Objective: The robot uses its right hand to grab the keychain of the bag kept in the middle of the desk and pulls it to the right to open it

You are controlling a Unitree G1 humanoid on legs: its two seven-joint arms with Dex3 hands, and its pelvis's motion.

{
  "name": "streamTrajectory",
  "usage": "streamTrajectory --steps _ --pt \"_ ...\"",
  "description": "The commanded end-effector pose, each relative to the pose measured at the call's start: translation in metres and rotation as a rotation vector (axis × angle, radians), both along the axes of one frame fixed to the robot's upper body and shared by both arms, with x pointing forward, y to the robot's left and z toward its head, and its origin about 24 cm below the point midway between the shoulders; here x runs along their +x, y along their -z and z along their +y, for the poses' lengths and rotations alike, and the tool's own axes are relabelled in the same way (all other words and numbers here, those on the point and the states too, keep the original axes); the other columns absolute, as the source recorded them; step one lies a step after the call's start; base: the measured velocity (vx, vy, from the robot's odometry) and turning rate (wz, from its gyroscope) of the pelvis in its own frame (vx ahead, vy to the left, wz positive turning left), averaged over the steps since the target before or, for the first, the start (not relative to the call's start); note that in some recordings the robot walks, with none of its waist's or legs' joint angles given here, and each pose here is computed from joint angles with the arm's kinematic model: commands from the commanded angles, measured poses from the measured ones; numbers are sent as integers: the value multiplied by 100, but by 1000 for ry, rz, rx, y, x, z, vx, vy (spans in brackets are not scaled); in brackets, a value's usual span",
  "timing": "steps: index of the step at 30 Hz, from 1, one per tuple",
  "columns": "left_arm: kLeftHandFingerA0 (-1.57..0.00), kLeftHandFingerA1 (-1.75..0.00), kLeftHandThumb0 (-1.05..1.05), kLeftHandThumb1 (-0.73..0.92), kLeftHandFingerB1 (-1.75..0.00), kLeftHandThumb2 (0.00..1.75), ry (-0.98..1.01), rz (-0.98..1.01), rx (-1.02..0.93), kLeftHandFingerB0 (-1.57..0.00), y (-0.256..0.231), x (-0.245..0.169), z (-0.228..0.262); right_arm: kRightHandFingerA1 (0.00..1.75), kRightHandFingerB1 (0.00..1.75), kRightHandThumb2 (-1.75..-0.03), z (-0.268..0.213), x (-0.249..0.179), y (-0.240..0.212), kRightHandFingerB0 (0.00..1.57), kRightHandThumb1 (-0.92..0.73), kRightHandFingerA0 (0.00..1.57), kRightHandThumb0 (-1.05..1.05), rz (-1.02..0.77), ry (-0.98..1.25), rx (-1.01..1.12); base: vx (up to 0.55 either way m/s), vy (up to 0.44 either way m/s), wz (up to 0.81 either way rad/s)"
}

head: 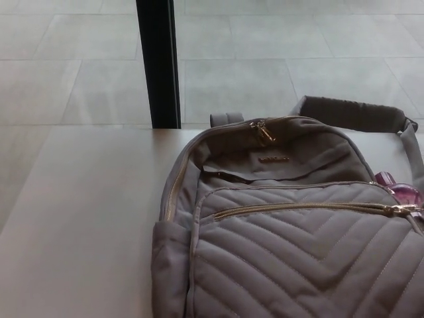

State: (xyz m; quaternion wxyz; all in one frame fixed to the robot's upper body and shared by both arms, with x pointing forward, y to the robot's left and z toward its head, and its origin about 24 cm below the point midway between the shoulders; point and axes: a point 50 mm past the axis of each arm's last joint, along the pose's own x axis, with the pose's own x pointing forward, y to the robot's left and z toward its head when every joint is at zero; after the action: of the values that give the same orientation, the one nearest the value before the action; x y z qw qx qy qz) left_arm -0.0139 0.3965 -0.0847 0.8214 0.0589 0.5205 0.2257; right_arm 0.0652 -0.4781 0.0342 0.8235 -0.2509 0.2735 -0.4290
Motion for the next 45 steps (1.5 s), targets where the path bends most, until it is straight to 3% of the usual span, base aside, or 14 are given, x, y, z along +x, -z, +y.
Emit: streamTrajectory --steps 1,5,6,7,35,36,37,38,39,40,41,42,43,45 --pt "-50 -50 -89 92 -42 82 15 19 36 -45 -9 3 12 55 17 -63 27 -54 71 7 -70 31 -52 -288 437 556 0 0 0" --pt "-47 -49 -91 91 -40 85 -8 19 22 -39 -9 2 12 58 20 -65 29 -58 74 10 -71 33 -49 -252 438 552 0 0 0" --pt "-47 -49 -88 92 -41 85 8 23 29 -39 -9 1 12 61 29 -84 29 -60 74 6 -57 31 -56 -250 434 557 0 0 0" --pt "-48 -49 -90 91 -40 86 9 25 30 -38 -9 1 11 62 30 -85 29 -60 74 5 -57 35 -57 -237 424 556 0 0 0" --pt "-48 -49 -89 92 -41 84 6 25 28 -39 -9 -2 11 60 39 -86 31 -59 75 6 -59 31 -59 -138 321 575 0 0 0" --pt "-46 -46 -83 92 -40 76 16 52 34 -38 -10 -2 14 57 30 -61 37 -53 79 25 -69 42 -59 98 130 529 0 0 0" --pt "-45 -57 -86 80 -49 117 22 64 48 -29 -11 -2 15 61 31 -60 40 -51 81 29 -66 48 -58 202 44 484 0 0 0" --pt "-46 -59 -87 83 -48 117 30 63 56 -24 -12 -2 15 71 45 -85 41 -51 81 24 -52 49 -61 177 50 470 0 0 0" --pt "-46 -59 -87 83 -48 117 33 62 57 -24 -12 -2 15 71 45 -85 41 -51 80 24 -52 49 -61 167 52 469 0 0 0" --pt "-52 -49 -83 92 -34 79 31 67 70 -26 -12 -1 16 81 45 -84 41 -51 79 27 -50 61 -58 158 48 456 0 0 0" --pt "-52 -49 -83 92 -34 79 31 69 76 -26 -12 -1 16 81 45 -84 41 -50 79 27 -50 61 -58 155 46 450 0 0 0" --pt "-51 -62 -67 67 -50 101 14 58 90 -30 -12 0 16 161 34 -59 42 -50 78 39 -55 73 -42 114 52 441 0 0 0" --pt "-56 -56 -58 74 -36 62 -32 24 111 -43 -12 1 17 140 48 -73 43 -50 78 38 -39 103 -48 38 76 427 0 0 0" --pt "-56 -56 -58 74 -36 62 -62 -2 112 -43 -13 2 18 140 48 -73 43 -49 79 38 -39 103 -48 16 94 429 0 0 0"
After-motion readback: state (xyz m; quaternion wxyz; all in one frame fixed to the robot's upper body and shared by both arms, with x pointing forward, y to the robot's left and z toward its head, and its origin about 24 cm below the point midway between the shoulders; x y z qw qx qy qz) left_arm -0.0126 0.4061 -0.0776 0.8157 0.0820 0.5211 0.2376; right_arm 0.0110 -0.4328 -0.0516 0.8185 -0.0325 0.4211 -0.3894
